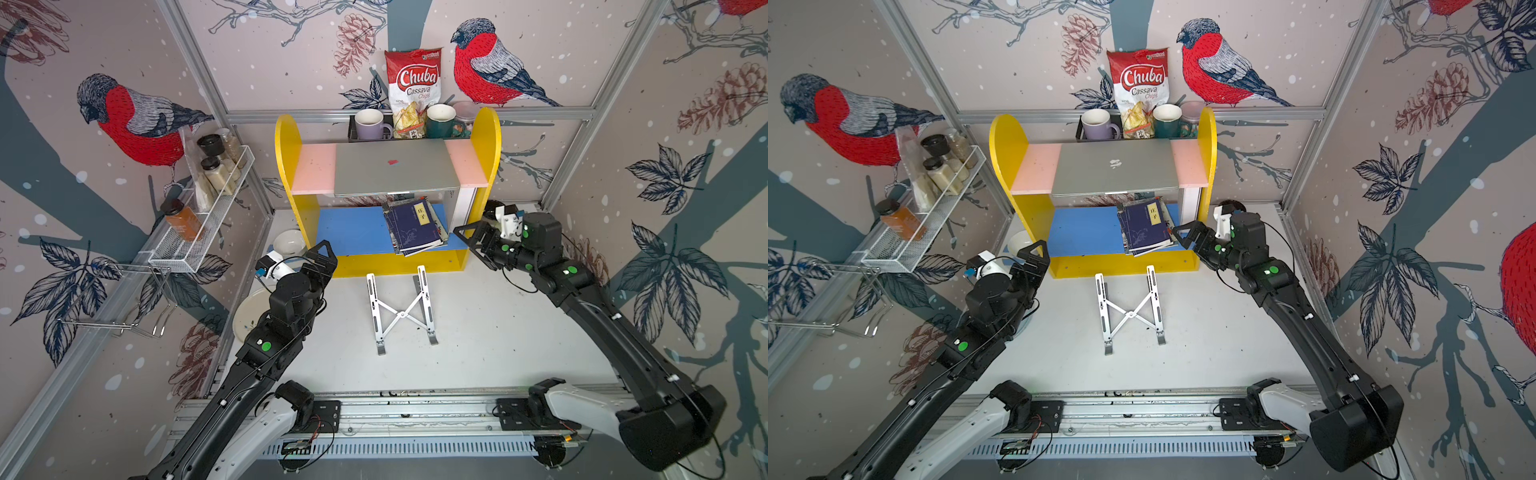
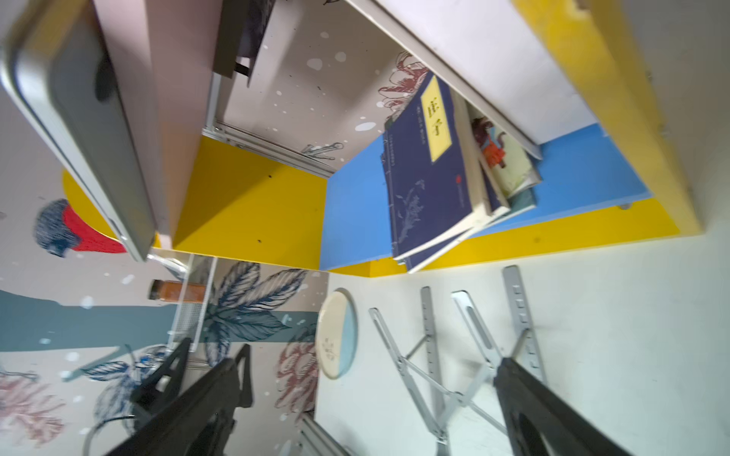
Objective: Close the laptop lid and set it aside
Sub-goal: Reset both arms
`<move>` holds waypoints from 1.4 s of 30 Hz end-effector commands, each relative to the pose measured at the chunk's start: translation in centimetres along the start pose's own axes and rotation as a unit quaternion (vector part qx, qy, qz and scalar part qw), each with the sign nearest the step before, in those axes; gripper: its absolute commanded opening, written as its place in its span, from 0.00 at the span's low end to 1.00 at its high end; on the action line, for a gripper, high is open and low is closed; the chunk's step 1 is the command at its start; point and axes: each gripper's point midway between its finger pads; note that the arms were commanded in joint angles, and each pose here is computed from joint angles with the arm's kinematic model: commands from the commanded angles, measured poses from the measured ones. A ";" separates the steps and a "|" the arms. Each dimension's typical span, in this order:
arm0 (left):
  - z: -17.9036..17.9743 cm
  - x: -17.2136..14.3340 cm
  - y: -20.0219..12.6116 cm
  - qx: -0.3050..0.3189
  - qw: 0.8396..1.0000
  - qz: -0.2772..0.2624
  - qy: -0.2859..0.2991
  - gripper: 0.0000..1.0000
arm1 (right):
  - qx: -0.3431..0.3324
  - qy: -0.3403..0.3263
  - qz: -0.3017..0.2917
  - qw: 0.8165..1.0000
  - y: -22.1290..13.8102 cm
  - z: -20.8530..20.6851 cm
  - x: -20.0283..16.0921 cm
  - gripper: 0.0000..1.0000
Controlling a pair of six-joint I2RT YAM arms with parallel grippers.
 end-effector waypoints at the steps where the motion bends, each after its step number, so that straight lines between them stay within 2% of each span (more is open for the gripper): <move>1: 3.0 -0.7 -0.9 0.079 0.983 0.044 0.161 0.97 | -0.117 -0.108 -0.057 0.986 -1.7 -5.1 0.6 1.00; 3: 5.2 0.0 -1.6 0.148 0.966 0.049 0.206 0.97 | -0.197 -0.127 -0.148 0.961 -3.7 -8.5 2.9 1.00; 6: 8.6 1.7 -3.1 0.249 0.948 0.012 0.198 0.92 | -0.250 -0.163 -0.229 0.927 -6.0 -11.0 4.6 1.00; 7: 8.6 2.5 -3.3 0.253 0.941 -0.003 0.226 0.93 | -0.264 -0.161 -0.264 0.914 -6.8 -11.8 5.2 0.98; 9: 7.0 2.7 -2.5 0.199 0.935 -0.013 0.292 0.95 | -0.266 -0.167 -0.343 0.885 -8.5 -12.1 6.8 0.96; 12: 4.4 1.1 -0.3 0.090 0.925 -0.032 0.368 0.97 | -0.230 -0.237 -0.379 0.865 -8.2 -11.3 7.6 1.00; 13: 4.4 0.9 0.3 0.085 0.920 -0.045 0.379 0.97 | -0.231 -0.252 -0.389 0.855 -8.0 -11.4 8.1 1.00; 15: 5.7 1.0 1.3 0.124 0.900 -0.062 0.413 0.97 | -0.292 -0.245 -0.380 0.843 -6.8 -14.3 9.4 1.00; 17: 7.5 0.5 2.6 0.164 0.871 -0.058 0.460 0.96 | -0.354 -0.224 -0.350 0.838 -6.1 -17.8 10.2 1.00; 18: 8.7 0.3 3.2 0.185 0.861 -0.053 0.471 0.96 | -0.374 -0.214 -0.344 0.834 -6.0 -19.2 10.5 1.00; 20: 11.3 0.0 4.0 0.222 0.851 -0.052 0.473 0.96 | -0.401 -0.201 -0.337 0.827 -5.9 -22.0 10.5 1.00; 24: 14.9 -0.2 5.5 0.253 0.848 -0.055 0.462 0.95 | -0.412 -0.227 -0.339 0.815 -5.9 -24.8 9.8 1.00; 27: 17.5 -1.2 7.0 0.265 0.839 -0.040 0.473 0.95 | -0.408 -0.235 -0.333 0.817 -5.7 -26.2 9.5 1.00; 30: 20.1 -2.4 7.8 0.255 0.850 -0.054 0.458 0.95 | -0.411 -0.246 -0.322 0.816 -5.0 -27.8 9.0 1.00; 32: 20.3 -2.0 8.0 0.247 0.858 -0.084 0.442 0.95 | -0.408 -0.233 -0.333 0.818 -5.4 -28.9 8.9 1.00; 34: 20.1 -2.2 8.9 0.229 0.860 -0.082 0.448 0.95 | -0.400 -0.221 -0.346 0.819 -5.7 -30.1 8.5 1.00; 37: 19.3 -2.7 10.3 0.209 0.847 -0.061 0.486 0.95 | -0.378 -0.228 -0.358 0.823 -5.1 -31.0 7.5 1.00; 39: 19.2 -2.9 10.7 0.196 0.841 -0.068 0.499 0.95 | -0.371 -0.235 -0.366 0.821 -4.9 -30.9 7.7 1.00; 42: 20.5 -3.6 10.8 0.183 0.847 -0.089 0.492 0.95 | -0.383 -0.230 -0.332 0.831 -3.9 -31.3 7.9 1.00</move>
Point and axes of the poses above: each gripper's point midway between its finger pads, its own y axis out along the fingers, its own z axis along the line the jaws close on, x = y × z, and after that the axes turned 6 degrees about y, right-handed
